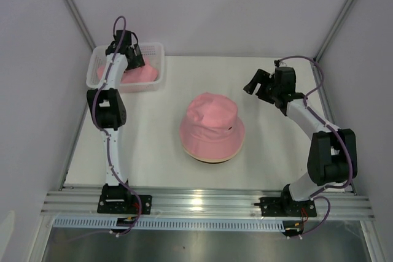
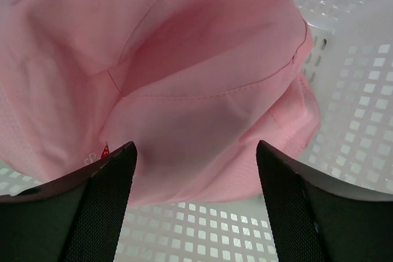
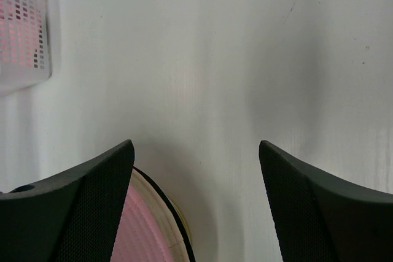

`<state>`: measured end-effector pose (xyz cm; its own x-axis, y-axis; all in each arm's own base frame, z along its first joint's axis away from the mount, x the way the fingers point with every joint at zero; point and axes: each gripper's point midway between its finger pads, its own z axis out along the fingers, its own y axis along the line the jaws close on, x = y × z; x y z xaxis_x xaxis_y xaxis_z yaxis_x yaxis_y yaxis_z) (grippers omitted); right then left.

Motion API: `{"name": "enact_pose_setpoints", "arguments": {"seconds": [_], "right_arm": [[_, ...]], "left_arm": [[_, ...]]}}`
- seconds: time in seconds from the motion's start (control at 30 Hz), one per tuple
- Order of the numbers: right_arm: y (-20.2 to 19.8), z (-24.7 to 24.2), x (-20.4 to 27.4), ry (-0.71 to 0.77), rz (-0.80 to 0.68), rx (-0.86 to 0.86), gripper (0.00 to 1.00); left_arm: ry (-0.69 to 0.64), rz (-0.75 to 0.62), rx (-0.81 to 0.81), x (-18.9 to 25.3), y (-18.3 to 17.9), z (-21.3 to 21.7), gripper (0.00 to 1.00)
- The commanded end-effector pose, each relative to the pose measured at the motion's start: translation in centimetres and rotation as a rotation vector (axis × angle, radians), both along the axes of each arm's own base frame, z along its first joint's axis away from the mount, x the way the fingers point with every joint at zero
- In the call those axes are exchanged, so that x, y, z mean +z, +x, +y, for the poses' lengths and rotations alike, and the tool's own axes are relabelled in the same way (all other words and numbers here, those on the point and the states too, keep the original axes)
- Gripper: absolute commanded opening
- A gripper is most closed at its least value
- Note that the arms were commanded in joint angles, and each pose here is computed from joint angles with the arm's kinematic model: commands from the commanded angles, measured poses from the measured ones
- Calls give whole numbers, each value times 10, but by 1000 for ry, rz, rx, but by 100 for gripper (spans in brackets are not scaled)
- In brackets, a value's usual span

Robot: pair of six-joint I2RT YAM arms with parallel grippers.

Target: Stack the hats

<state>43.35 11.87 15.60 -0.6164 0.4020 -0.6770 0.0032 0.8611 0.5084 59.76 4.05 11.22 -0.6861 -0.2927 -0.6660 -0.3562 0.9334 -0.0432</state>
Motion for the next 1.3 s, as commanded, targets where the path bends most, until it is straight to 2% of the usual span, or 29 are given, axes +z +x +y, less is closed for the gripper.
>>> {"name": "enact_pose_setpoints", "arguments": {"seconds": [0.0, 0.03, 0.2, 0.33, 0.37, 0.47, 0.5, 0.63, 0.67, 0.9, 1.0, 1.07, 1.1, 1.17, 1.2, 1.23, 1.27], "right_arm": [[14, 7, 25, 40, -52, 17, 85], [14, 7, 26, 41, -51, 16, 85], [12, 4, 35, 39, -73, 0, 85], [12, 4, 41, 49, -82, -3, 85], [13, 5, 43, 53, -85, -3, 85], [12, 6, 49, 62, -95, -2, 85], [12, 6, 51, 62, -101, -3, 85], [11, 6, 56, 64, -109, -6, 85], [12, 6, 56, 67, -110, -9, 85], [12, 7, 62, 66, -121, -13, 85], [12, 6, 60, 66, -115, -20, 85], [12, 7, 59, 70, -112, -19, 85], [12, 8, 60, 71, -113, -18, 85], [12, 8, 61, 71, -118, -20, 85], [11, 8, 63, 69, -123, -22, 85], [11, 7, 63, 66, -126, -22, 85], [12, 7, 66, 66, -132, -24, 85]], "left_arm": [[26, -63, 11, 17, 13, 7, 81], [26, -68, 17, 17, 14, 10, 74], [2, -114, 27, 21, 23, 21, 60], [-2, -127, 21, 20, 27, 26, 44], [1, -128, 13, 21, 28, 26, 44], [10, -113, 4, 17, 25, 27, 66], [10, -113, -1, 17, 25, 26, 77], [3, -120, -20, 17, 30, 24, 84], [-2, -95, -19, 5, 29, 23, 83], [-23, -112, -12, 9, 35, 24, 61], [-60, -116, -27, 7, 35, 24, 56], [-76, -116, -21, 7, 35, 26, 49], [-87, -117, -27, 7, 35, 25, 38], [-88, -114, -24, 6, 35, 25, 27], [-87, -113, -23, 4, 35, 26, 8], [-85, -117, -18, 7, 35, 26, 1], [-84, -113, -19, 6, 33, 26, 1]]}}
